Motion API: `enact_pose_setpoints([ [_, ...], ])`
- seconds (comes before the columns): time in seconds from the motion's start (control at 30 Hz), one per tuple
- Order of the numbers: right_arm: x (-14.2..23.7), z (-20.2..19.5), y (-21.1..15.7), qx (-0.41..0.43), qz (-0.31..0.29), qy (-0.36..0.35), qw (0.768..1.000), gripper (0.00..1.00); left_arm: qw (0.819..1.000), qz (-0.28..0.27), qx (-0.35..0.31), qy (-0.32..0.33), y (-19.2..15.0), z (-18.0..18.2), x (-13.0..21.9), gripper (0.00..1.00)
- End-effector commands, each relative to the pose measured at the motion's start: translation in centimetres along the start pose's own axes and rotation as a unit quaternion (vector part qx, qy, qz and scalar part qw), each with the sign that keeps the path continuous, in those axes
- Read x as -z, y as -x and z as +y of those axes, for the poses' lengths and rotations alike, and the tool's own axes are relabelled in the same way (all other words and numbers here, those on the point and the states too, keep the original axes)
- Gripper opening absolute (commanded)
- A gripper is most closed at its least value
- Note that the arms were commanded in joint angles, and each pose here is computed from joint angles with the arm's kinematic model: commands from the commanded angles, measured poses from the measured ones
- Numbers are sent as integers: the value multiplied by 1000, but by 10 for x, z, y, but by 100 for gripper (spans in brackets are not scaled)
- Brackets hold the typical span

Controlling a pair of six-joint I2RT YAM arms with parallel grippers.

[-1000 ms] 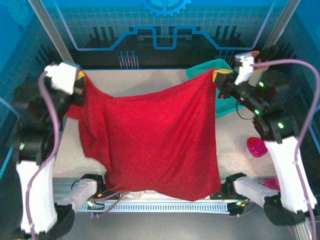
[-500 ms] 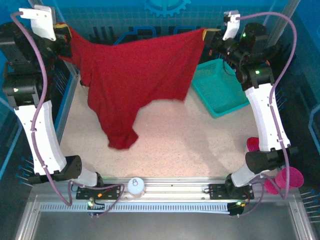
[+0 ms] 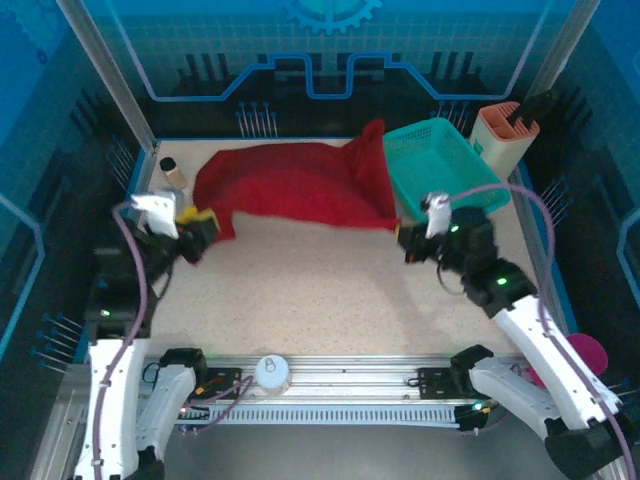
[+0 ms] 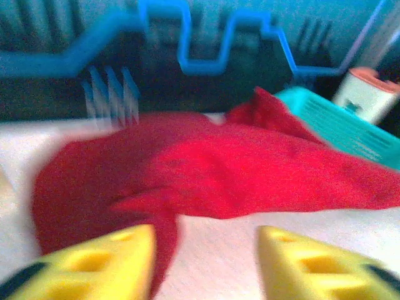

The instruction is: Fold the inside-out t-shirt

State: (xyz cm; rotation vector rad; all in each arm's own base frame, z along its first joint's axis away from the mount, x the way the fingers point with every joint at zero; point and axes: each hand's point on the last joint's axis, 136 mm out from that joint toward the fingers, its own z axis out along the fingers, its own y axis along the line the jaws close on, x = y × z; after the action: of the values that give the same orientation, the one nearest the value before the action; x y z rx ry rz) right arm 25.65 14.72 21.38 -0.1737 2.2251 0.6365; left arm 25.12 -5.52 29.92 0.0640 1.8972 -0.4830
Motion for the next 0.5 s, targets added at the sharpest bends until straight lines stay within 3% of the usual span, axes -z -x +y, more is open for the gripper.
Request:
enact_pose_setpoints([
  [0.0,-23,-48,-96,-121,113,-87,982,24,982,34,182,-36,-57,1,-19,99],
  [0.1,-26,-60,-116,-165,131,-108,972,27,965,44,257,16,-74,19,-18,99],
  [0.23,-25,-60,-81,-120,117,-129,977,28,943,103,302,97,-85,40,-21,99],
  [0.37,-55,-36,-45,-77,113,-72,988,33,906,166,355,161,-98,66,-46,99],
  [0.47,-92,-14,-24,-69,108,-10,992,35,880,178,369,238,-108,102,-62,99],
])
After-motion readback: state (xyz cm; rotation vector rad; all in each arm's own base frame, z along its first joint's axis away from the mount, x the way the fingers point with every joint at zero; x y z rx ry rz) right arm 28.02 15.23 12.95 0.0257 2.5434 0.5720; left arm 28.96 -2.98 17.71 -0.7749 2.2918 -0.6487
